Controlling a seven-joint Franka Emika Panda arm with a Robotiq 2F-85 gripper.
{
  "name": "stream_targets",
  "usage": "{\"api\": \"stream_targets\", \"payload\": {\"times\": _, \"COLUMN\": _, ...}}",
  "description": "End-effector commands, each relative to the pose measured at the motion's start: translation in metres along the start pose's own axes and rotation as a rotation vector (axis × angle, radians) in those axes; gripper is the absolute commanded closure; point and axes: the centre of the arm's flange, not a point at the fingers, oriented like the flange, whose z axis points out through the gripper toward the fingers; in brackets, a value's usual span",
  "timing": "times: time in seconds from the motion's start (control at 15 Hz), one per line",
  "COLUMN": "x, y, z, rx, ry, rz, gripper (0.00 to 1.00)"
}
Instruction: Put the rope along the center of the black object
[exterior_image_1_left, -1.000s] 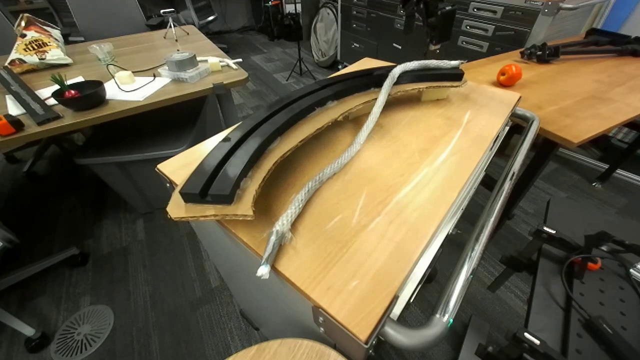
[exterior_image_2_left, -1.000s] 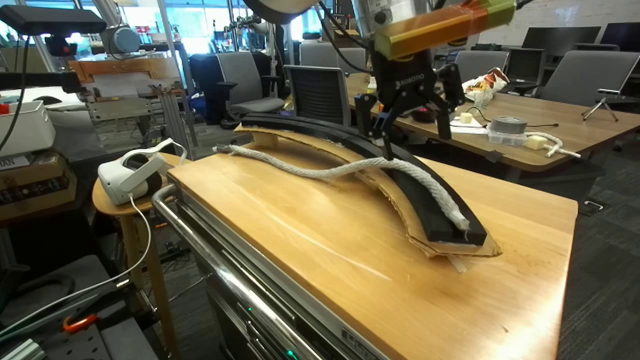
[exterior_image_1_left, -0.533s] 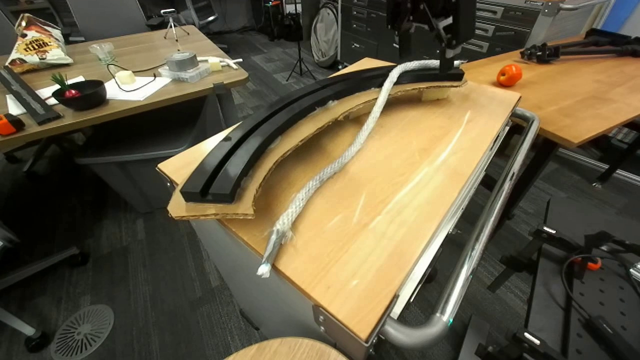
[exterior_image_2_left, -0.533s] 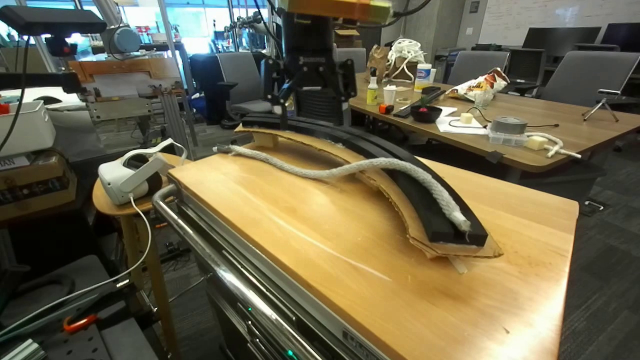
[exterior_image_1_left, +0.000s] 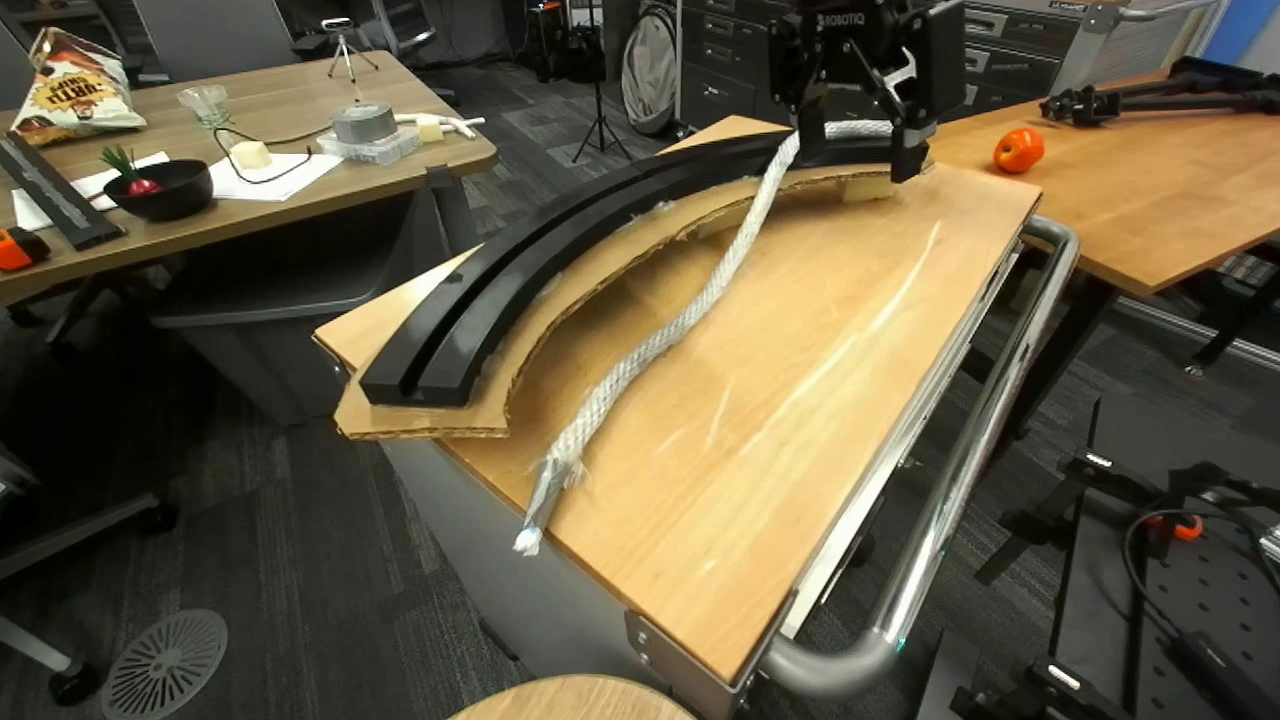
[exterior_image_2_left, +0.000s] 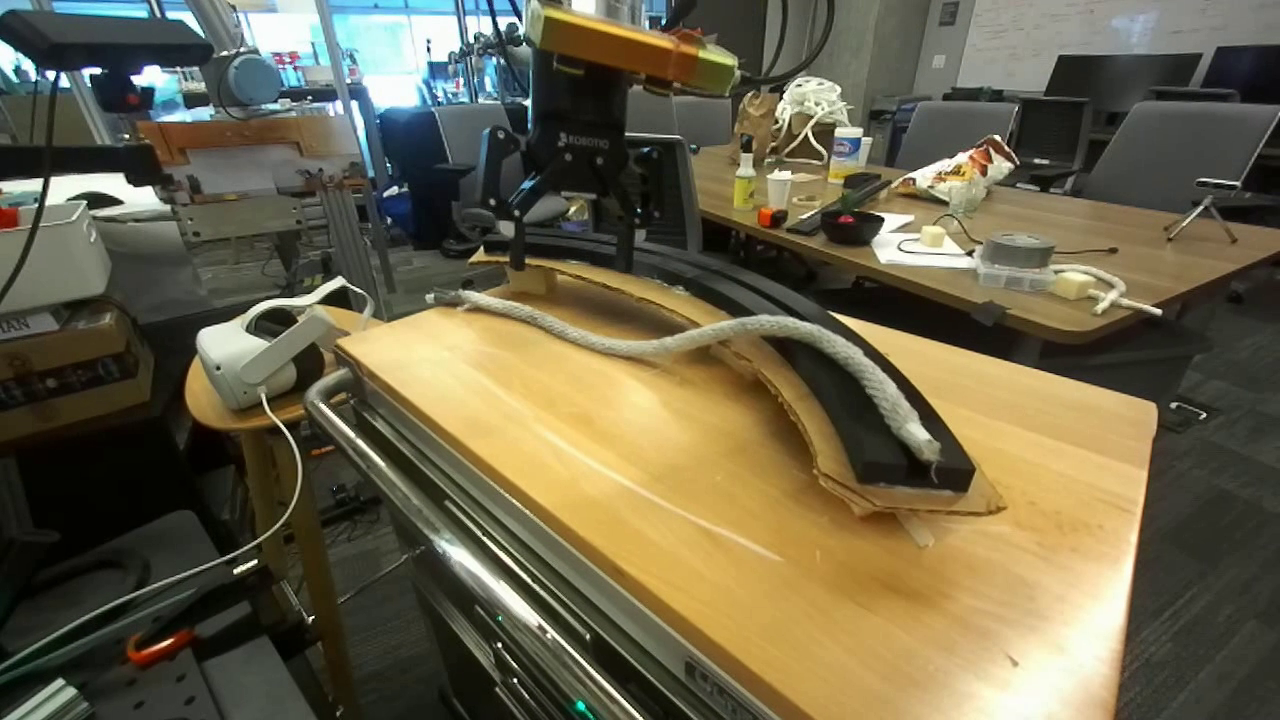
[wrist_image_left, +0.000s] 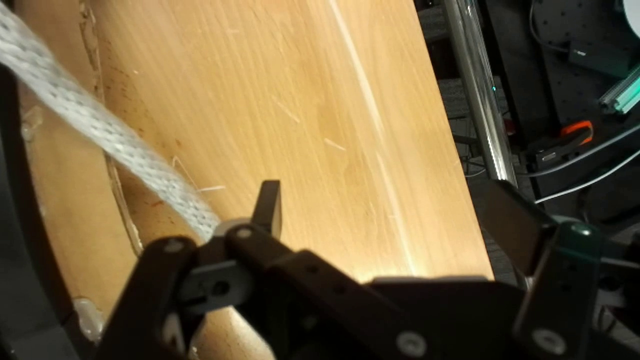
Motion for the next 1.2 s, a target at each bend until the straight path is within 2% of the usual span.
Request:
{"api": "stream_targets", "payload": {"times": 0.0, "x": 0.010, "y": -0.006, "z": 0.006, "rx": -0.047, "ry": 0.027, "rz": -0.080, "gripper": 0.00}}
{"api": "stream_targets", "payload": {"times": 0.27, "x": 0.066, "y": -0.013, "z": -0.002, "rx": -0.068, "ry": 0.111, "rz": -0.288, "gripper": 0.00}}
{"api": "stream_targets", "payload": {"times": 0.47, "x": 0.129, "y": -0.035, "z": -0.011, "rx": 0.041, "ry": 0.147, "rz": -0.417, "gripper": 0.00}}
{"api": "stream_targets", "payload": {"times": 0.6, "x": 0.161, "y": -0.049, "z": -0.007, "rx": 0.092, "ry": 0.153, "rz": -0.431, "gripper": 0.00}}
{"api": "stream_targets", "payload": {"times": 0.67, "x": 0.137, "y": -0.056, "z": 0.002, "rx": 0.043, "ry": 0.138, "rz": -0.407, "gripper": 0.00}}
{"api": "stream_targets", "payload": {"times": 0.8, "x": 0.158, "y": -0.063, "z": 0.005, "rx": 0.066, "ry": 0.134, "rz": -0.439, "gripper": 0.00}}
{"api": "stream_targets", "payload": {"times": 1.07, "x": 0.157, "y": -0.056, "z": 0.008, "rx": 0.076, "ry": 0.135, "rz": -0.431, "gripper": 0.00}}
{"api": "stream_targets", "payload": {"times": 1.13, "x": 0.162, "y": -0.059, "z": 0.011, "rx": 0.066, "ry": 0.131, "rz": -0.468, "gripper": 0.00}}
